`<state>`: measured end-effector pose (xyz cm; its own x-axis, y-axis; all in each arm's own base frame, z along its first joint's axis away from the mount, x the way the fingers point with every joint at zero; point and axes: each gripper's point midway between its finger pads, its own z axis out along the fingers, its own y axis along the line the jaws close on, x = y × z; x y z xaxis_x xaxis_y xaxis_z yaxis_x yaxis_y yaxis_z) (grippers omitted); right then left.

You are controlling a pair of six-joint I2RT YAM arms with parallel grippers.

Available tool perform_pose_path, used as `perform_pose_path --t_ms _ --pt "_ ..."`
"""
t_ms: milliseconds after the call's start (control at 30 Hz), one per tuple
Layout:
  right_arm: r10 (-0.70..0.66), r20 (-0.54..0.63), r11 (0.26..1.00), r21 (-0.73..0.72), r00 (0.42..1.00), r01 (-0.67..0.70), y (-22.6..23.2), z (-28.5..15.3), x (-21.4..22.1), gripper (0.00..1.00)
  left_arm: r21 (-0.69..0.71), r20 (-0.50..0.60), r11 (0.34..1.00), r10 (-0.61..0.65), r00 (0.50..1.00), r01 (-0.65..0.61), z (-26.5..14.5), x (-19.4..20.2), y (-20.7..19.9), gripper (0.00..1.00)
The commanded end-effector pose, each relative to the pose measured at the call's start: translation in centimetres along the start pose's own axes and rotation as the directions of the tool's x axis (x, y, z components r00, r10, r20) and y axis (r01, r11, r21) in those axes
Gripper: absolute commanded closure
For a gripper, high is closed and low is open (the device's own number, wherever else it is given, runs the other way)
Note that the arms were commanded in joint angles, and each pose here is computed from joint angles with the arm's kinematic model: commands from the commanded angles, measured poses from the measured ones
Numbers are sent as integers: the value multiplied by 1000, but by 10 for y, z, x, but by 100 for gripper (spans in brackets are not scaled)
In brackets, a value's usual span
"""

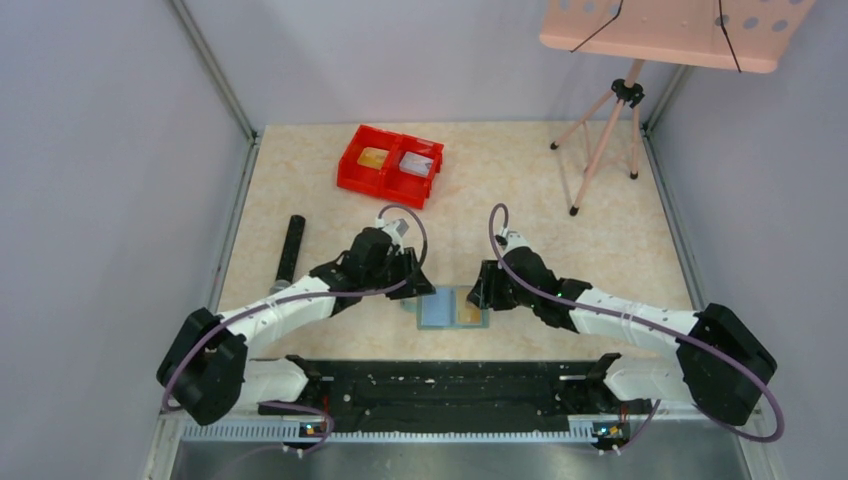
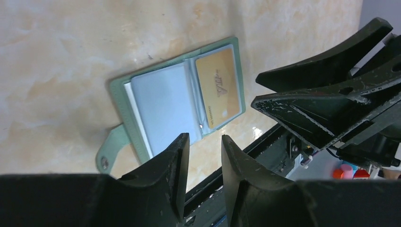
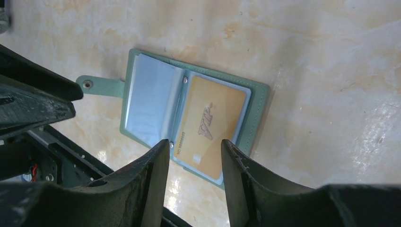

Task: Take the credit cards out of the card holder
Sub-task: Remove the credit card from the card holder.

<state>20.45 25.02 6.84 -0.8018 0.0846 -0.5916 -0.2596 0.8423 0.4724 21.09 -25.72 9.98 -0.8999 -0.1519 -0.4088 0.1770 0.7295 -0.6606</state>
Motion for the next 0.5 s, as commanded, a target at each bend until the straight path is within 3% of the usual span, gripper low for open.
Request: perform_pose_path --t_ms 0,467 --pt "30 41 991 -133 999 -24 15 -1 -15 57 107 15 994 10 1000 -12 17 -8 -29 64" --pt "58 3 991 -122 998 -57 -3 10 1 59 128 -73 992 7 997 3 56 6 -24 66"
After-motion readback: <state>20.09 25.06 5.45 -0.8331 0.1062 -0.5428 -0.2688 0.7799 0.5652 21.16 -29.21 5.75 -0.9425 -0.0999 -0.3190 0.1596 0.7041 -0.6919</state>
